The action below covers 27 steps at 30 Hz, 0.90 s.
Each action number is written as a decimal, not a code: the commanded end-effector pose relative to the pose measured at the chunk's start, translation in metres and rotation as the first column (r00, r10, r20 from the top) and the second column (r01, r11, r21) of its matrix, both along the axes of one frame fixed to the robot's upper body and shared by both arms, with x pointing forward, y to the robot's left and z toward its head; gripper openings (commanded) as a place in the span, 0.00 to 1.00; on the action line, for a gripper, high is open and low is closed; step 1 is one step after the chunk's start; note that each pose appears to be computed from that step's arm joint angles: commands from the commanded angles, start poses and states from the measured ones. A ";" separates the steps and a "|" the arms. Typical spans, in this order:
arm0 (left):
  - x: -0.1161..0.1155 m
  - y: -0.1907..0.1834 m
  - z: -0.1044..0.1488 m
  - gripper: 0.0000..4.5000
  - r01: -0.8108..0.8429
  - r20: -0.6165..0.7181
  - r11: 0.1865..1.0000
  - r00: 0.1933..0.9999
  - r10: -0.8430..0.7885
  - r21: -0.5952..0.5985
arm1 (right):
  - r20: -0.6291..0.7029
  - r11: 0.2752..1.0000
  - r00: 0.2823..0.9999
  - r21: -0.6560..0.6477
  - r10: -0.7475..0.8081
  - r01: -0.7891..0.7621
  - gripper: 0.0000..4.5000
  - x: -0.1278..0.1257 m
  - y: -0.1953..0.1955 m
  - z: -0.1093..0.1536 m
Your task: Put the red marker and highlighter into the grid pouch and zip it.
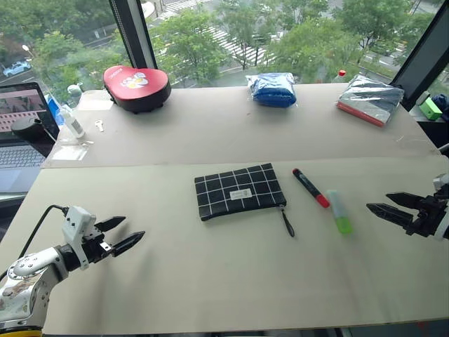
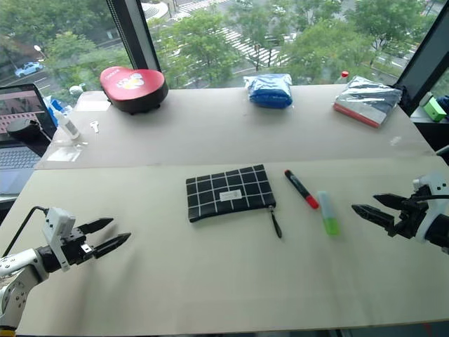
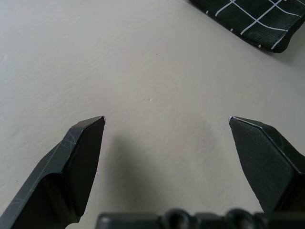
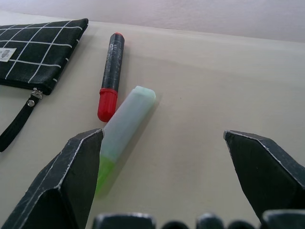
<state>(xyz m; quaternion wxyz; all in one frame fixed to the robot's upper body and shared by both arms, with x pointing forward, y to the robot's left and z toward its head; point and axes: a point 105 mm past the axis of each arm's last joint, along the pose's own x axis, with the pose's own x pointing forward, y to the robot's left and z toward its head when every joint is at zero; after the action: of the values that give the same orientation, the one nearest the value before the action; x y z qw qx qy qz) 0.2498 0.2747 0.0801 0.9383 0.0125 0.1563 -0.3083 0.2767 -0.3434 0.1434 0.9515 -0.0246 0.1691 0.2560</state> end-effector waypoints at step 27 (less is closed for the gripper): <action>0.044 -0.067 0.033 1.00 0.282 0.343 0.642 0.658 -0.671 0.713 | 0.141 0.864 0.861 0.059 0.488 -0.500 0.00 0.044 0.188 0.012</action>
<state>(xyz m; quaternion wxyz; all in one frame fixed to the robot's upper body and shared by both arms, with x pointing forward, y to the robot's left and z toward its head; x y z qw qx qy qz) 0.2921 0.2193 0.1057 0.7767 0.4224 -0.0245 -0.4667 0.3130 -0.1765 0.1451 0.8695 0.0076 0.1132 0.4808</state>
